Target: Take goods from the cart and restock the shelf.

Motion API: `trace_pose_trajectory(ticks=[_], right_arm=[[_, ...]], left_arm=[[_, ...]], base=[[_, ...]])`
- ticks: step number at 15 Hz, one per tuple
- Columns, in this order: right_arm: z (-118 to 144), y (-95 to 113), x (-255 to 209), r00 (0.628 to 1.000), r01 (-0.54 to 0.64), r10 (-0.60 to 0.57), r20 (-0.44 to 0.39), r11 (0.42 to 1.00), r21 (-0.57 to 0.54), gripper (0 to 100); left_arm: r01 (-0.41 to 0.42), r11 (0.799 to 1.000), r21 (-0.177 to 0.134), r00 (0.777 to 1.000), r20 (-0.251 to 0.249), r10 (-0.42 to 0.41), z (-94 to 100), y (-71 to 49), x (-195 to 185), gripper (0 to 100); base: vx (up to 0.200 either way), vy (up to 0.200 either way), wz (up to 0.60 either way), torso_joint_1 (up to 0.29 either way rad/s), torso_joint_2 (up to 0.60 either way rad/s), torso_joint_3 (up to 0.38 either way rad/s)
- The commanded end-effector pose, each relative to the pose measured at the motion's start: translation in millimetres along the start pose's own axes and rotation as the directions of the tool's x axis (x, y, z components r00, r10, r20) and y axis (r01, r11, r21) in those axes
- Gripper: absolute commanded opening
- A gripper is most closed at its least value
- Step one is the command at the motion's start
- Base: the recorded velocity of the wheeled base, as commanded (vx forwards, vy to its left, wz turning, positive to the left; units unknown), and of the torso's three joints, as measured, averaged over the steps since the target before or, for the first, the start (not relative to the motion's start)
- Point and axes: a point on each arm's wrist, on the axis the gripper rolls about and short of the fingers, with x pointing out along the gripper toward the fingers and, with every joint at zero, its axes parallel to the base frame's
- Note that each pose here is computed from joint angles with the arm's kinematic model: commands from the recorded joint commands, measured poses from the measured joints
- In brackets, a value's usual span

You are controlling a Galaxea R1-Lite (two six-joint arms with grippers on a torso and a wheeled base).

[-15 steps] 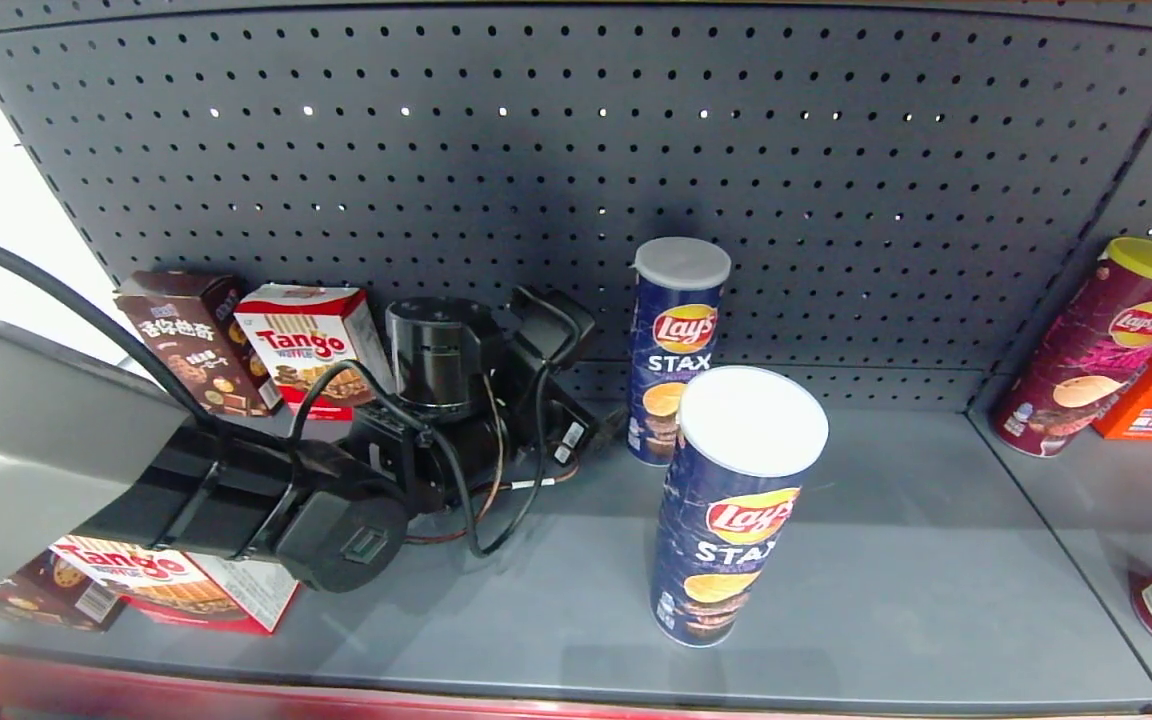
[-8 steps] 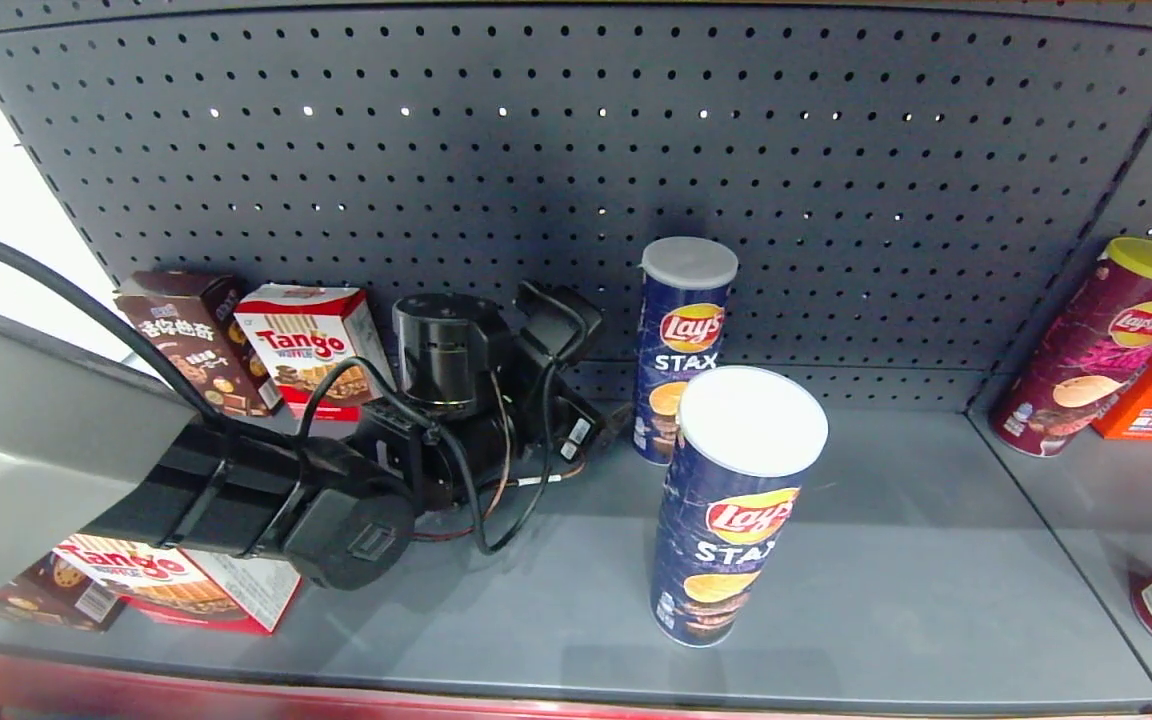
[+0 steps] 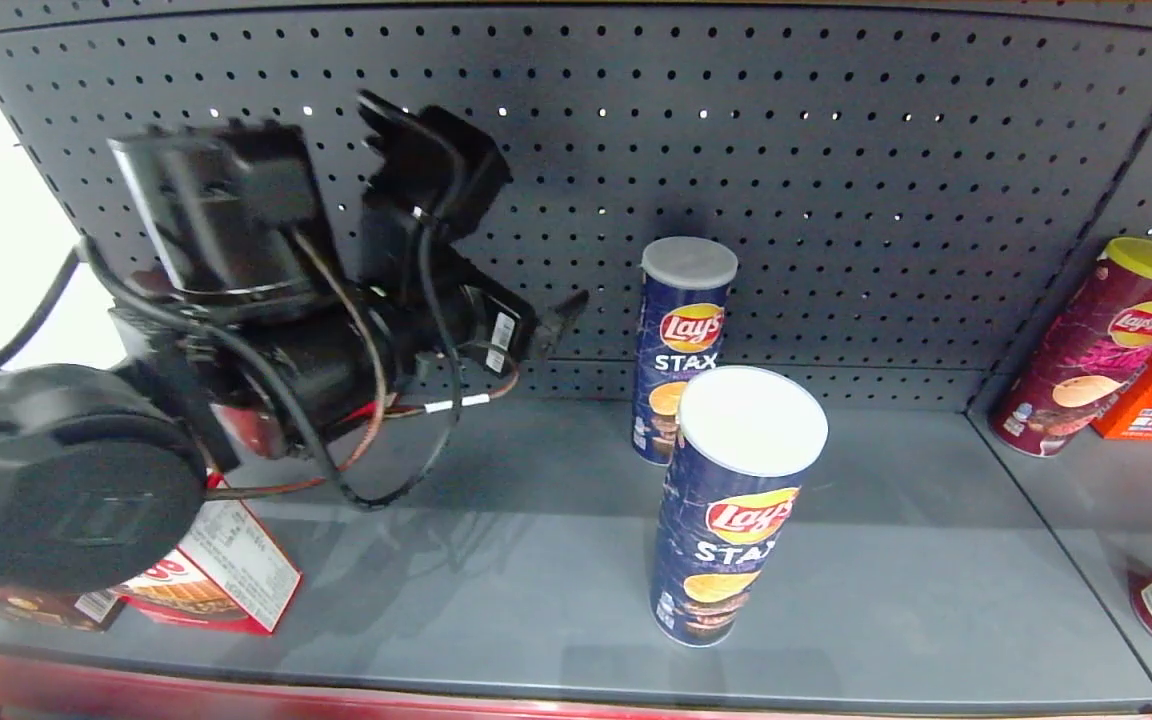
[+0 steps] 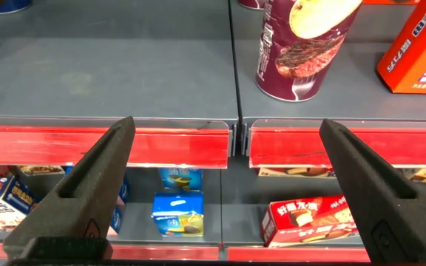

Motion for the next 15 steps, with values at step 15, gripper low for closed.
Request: trace_pose_trajectory(ticks=[15], right_arm=[[0.2,0.0,-0.1,1.0,0.0,0.0,0.001,1.0,0.0,100]], left_arm=[[-0.202,0.976,-0.081,0.931,0.293,0.217,-36.6,19.7,-314.0,100]], base=[[0.0,0.0,0.0,0.0,0.0,0.0]])
